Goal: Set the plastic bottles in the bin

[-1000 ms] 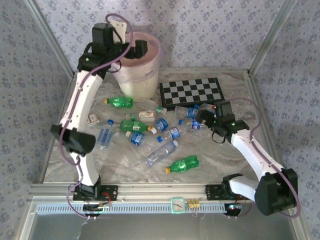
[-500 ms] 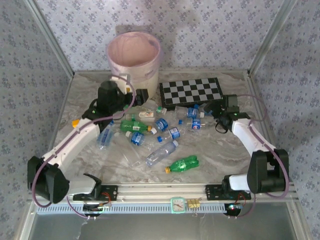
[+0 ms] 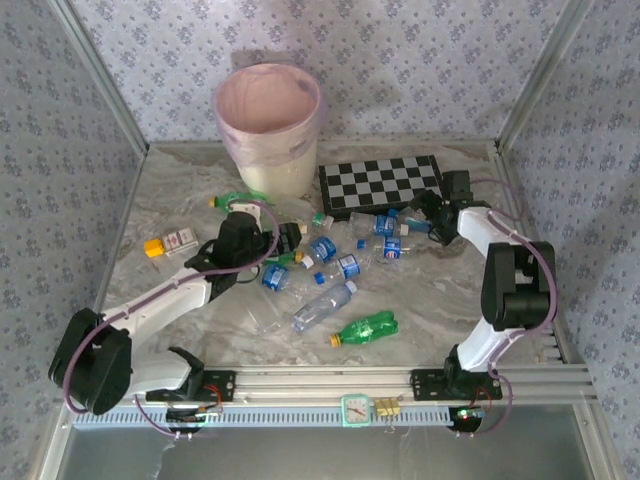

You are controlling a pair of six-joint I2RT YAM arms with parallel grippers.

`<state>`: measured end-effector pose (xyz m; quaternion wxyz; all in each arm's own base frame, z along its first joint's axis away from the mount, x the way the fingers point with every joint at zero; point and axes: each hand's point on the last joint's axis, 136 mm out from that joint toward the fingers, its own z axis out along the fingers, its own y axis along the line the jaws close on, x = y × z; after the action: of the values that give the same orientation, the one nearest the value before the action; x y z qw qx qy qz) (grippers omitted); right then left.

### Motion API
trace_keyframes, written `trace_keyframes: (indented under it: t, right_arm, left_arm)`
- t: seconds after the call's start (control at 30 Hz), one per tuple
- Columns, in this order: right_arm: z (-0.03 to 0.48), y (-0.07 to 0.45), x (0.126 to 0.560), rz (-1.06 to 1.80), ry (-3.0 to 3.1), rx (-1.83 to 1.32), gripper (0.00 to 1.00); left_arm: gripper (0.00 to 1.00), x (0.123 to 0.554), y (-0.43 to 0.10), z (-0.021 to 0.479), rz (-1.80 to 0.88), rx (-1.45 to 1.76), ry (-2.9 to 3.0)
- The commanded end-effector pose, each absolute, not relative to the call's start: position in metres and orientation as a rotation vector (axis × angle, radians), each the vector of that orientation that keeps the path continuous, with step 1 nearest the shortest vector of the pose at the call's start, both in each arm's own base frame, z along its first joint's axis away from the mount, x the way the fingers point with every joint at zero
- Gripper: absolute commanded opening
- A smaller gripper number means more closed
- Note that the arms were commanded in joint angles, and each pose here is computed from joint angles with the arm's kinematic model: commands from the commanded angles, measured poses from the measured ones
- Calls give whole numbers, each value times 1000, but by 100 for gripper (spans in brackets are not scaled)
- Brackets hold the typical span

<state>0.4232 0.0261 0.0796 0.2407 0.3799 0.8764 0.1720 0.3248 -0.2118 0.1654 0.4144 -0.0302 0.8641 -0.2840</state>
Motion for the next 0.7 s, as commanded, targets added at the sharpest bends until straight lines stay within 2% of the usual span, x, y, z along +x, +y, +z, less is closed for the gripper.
trace_keyframes:
  t: [0.0, 0.4, 0.67]
  right_arm:
    - [85, 31, 440, 560, 2340, 1145, 94]
    - [56, 13, 451, 525, 2218, 1414, 93]
    - [38, 0, 442, 492, 2154, 1540, 90]
  left_arm:
    - [100, 337, -221, 182, -748, -88, 2106]
    - [100, 337, -227, 179, -737, -51, 2108]
    - [100, 332, -216, 180, -693, -60, 2104]
